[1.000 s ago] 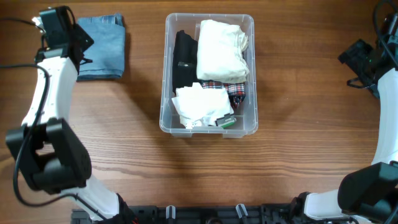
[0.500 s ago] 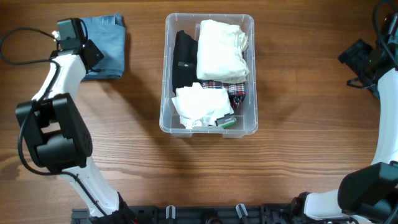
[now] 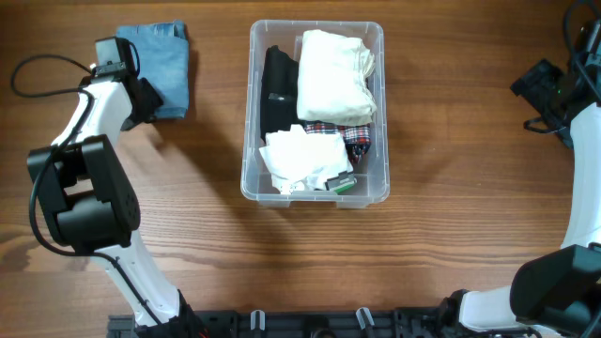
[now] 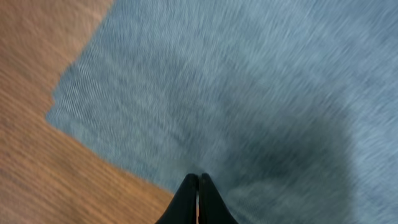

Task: Pack container
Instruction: 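Close the left gripper on the blue denim's edge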

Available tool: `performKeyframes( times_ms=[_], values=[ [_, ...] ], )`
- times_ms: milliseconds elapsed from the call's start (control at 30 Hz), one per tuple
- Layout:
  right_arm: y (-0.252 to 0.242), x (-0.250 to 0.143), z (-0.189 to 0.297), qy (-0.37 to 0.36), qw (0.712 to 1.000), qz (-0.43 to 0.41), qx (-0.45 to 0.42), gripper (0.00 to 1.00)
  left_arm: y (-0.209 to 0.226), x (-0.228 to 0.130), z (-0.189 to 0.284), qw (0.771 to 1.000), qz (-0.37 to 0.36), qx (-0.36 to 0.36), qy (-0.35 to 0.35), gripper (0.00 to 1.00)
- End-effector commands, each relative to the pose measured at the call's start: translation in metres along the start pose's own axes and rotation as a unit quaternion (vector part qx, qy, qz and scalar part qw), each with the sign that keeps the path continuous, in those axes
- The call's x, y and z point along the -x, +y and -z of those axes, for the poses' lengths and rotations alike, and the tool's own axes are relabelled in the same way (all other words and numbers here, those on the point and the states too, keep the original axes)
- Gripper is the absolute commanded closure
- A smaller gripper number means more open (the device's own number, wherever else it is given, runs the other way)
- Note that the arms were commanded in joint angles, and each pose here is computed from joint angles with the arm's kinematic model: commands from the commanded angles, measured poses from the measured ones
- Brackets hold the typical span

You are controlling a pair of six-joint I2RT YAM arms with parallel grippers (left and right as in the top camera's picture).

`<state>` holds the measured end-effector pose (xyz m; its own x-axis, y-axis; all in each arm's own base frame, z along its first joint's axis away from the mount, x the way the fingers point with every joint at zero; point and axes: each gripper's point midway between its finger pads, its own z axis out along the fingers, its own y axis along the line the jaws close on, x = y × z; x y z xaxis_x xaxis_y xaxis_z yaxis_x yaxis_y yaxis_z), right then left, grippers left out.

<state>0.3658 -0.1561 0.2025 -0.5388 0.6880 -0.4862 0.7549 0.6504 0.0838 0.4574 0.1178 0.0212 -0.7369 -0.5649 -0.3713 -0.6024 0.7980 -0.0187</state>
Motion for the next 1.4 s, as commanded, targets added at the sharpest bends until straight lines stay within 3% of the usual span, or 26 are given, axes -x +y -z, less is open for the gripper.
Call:
performKeyframes(
  times_ms=[0, 200, 367, 533, 733, 867, 1033, 1367],
  values=[
    [-0.001, 0.000, -0.002, 0.000, 1.000, -0.007, -0.003, 0.00, -0.014, -0.037, -0.008, 0.995, -0.006, -0.052, 0.079, 0.96],
    [-0.001, 0.000, -0.002, 0.000, 1.000, -0.006, -0.003, 0.00, -0.032, -0.045, -0.002, 0.990, -0.008, -0.098, 0.101, 0.96],
    [-0.001, 0.000, -0.002, 0.000, 1.000, -0.006, -0.003, 0.00, -0.037, -0.028, 0.024, 0.991, -0.011, -0.114, 0.066, 0.96],
    [-0.001, 0.000, -0.002, 0.000, 1.000, -0.006, -0.003, 0.00, -0.048, 0.017, 0.088, 0.987, -0.009, -0.158, -0.033, 0.96],
    [-0.001, 0.000, -0.002, 0.000, 1.000, -0.006, -0.003, 0.00, -0.065, 0.077, 0.150, 0.961, -0.006, -0.217, -0.173, 0.96],
    [-0.001, 0.000, -0.002, 0.000, 1.000, -0.006, -0.004, 0.00, -0.067, 0.092, 0.140, 0.956, -0.001, -0.212, -0.200, 0.96],
    [-0.001, 0.000, -0.002, 0.000, 1.000, -0.006, -0.003, 0.00, -0.060, 0.107, 0.090, 0.961, 0.015, -0.159, -0.225, 0.96],
    [-0.001, 0.000, -0.002, 0.000, 1.000, -0.006, -0.003, 0.00, -0.047, 0.079, -0.006, 0.980, 0.015, -0.101, -0.170, 0.96]
  ],
)
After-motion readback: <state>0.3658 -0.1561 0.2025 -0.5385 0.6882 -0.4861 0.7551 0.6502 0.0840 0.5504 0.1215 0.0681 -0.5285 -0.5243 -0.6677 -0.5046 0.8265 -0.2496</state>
